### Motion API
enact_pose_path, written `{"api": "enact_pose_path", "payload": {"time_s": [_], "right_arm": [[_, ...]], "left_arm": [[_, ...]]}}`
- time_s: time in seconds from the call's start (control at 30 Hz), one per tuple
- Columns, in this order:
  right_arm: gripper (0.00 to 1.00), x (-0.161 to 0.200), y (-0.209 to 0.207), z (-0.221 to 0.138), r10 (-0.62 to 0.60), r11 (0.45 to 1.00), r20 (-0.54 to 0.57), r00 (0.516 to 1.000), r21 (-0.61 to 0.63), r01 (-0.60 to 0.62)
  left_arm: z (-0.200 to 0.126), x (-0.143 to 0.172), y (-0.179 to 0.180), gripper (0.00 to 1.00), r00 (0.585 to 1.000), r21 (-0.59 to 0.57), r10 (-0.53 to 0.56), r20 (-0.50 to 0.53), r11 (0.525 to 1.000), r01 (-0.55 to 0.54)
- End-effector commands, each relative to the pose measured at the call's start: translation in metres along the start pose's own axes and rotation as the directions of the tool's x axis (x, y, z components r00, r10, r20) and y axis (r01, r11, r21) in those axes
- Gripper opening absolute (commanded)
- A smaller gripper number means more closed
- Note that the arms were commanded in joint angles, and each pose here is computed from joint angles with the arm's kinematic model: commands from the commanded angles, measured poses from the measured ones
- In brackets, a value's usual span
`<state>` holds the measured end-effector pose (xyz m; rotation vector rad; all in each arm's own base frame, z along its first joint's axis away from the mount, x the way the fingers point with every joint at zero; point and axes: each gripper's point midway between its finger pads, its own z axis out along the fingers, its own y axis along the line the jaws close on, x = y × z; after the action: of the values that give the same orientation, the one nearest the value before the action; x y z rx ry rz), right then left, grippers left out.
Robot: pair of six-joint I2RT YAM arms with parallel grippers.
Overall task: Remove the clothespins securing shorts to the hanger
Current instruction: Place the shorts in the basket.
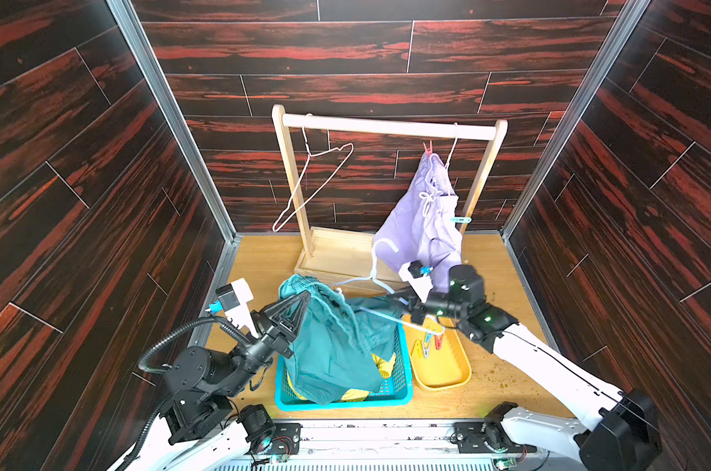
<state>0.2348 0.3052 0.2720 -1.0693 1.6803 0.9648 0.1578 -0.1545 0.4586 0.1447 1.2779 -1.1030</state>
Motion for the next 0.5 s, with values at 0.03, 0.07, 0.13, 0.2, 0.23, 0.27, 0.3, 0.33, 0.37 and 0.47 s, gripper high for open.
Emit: {"api": "enact_pose_path", "payload": {"time_s": [0.03,0.07,0.13,0.2,0.23,0.27,0.3,0.33,0.37,0.47], "right_arm": [[0.0,-0.018,0.054,-0.007,0.026,0.996,-0.021,0.999,-0.086,-0.028],[0.0,-0.018,0.069,-0.007,0.042,0.992,-0.029,0.999,-0.12,-0.045],[0.0,-0.015,0.098,-0.004,0.06,0.981,-0.055,0.997,-0.183,-0.069],[0.0,-0.012,0.125,0.002,0.063,0.968,-0.082,0.995,-0.238,-0.081],[0.0,-0.011,0.135,0.005,0.063,0.962,-0.084,0.994,-0.26,-0.083],[0.0,-0.011,0.144,0.008,0.065,0.955,-0.082,0.995,-0.283,-0.086],[0.0,-0.012,0.151,0.011,0.073,0.949,-0.069,0.995,-0.303,-0.091],[0.0,-0.012,0.155,0.014,0.086,0.942,-0.063,0.994,-0.319,-0.102],[0.0,-0.013,0.158,0.017,0.102,0.935,-0.054,0.993,-0.334,-0.115],[0.0,-0.012,0.164,0.021,0.135,0.921,-0.055,0.989,-0.361,-0.146]], "left_arm": [[-0.002,-0.031,0.0,0.0,0.991,-0.046,0.081,0.11,0.996,-0.076],[-0.001,-0.032,0.002,0.0,0.989,-0.058,0.091,0.114,0.995,-0.085],[0.0,-0.032,0.006,0.0,0.987,-0.077,0.102,0.124,0.993,-0.093],[0.003,-0.031,0.006,0.0,0.985,-0.08,0.118,0.129,0.991,-0.108],[0.005,-0.031,0.007,0.0,0.984,-0.084,0.126,0.124,0.99,-0.116],[0.006,-0.03,0.008,0.0,0.984,-0.093,0.132,0.118,0.988,-0.122],[0.008,-0.029,0.01,0.0,0.984,-0.101,0.141,0.111,0.986,-0.13],[0.009,-0.027,0.01,0.0,0.983,-0.103,0.149,0.105,0.985,-0.138],[0.012,-0.025,0.012,0.0,0.983,-0.112,0.155,0.094,0.983,-0.144],[0.017,-0.019,0.018,0.0,0.983,-0.14,0.17,0.069,0.977,-0.159]]}}
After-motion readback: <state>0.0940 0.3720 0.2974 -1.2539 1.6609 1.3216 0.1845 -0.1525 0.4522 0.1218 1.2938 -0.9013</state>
